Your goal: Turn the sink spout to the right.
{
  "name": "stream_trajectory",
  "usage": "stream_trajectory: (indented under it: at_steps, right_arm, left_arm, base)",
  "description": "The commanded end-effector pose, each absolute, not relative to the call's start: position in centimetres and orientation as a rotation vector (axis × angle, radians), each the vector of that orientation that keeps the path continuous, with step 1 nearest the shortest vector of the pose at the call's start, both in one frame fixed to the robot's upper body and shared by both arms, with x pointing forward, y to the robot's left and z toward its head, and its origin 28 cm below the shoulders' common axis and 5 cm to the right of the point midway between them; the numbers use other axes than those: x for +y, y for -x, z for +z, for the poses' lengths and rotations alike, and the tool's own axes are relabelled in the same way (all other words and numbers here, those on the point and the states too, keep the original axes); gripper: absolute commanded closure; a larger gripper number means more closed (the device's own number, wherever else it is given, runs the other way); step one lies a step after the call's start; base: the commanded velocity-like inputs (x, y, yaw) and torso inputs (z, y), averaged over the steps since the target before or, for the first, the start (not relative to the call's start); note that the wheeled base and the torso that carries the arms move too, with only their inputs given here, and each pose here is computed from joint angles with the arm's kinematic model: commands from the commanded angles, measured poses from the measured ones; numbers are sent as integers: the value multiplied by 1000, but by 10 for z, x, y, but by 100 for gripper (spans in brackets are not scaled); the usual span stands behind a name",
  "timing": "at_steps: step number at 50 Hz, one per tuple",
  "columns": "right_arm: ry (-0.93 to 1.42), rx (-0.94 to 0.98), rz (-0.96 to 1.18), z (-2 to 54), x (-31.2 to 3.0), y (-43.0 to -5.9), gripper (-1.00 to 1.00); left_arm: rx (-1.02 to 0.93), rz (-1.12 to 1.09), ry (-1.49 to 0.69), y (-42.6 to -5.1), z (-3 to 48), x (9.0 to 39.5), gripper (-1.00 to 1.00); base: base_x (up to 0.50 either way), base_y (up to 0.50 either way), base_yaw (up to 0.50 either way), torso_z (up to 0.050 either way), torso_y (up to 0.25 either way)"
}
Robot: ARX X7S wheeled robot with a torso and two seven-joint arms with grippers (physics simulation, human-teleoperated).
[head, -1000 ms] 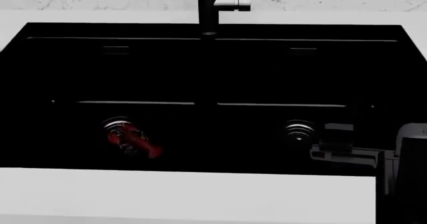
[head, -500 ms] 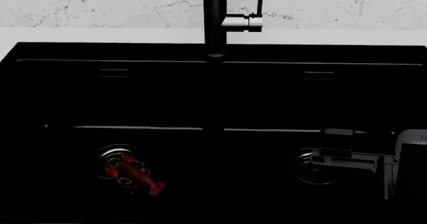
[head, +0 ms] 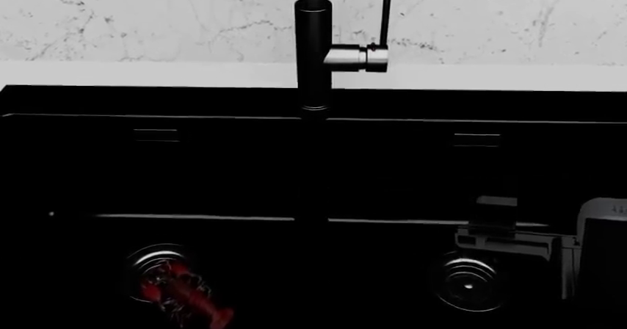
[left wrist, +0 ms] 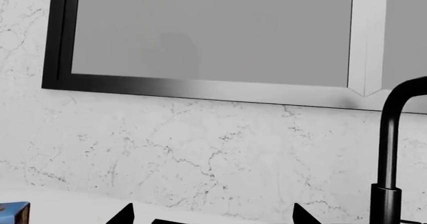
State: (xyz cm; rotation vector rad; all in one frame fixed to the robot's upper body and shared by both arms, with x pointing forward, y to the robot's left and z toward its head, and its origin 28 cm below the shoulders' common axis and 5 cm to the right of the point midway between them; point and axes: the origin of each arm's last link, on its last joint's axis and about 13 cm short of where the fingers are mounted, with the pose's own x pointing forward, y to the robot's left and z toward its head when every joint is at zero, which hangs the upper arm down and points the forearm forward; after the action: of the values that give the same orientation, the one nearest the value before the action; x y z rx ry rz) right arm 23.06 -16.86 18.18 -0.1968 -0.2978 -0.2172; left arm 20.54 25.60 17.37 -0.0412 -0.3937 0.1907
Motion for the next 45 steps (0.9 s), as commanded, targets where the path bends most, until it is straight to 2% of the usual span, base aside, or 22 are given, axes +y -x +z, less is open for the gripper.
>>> stream_trajectory:
  at_steps: [1, 9, 33, 45]
  right_arm:
    - [199, -300, -208, 181, -169, -230, -100]
    - [198, -301, -209, 182, -166, -230, -100]
    - [197, -298, -213, 186, -165, -230, -100]
    - [185, -341, -124, 225, -143, -228, -100]
  left_arm:
    - [-384, 192, 38, -206, 171, 256, -100]
    - [-386, 190, 39, -206, 172, 256, -100]
    - [-384, 183, 37, -206, 171, 255, -100]
    - [-385, 182, -5, -207, 168, 252, -100]
  base:
    - [168, 0, 0, 0, 0]
    - [193, 0, 0, 0, 0]
    - [0, 0, 0, 0, 0]
    - [0, 0, 0, 0, 0]
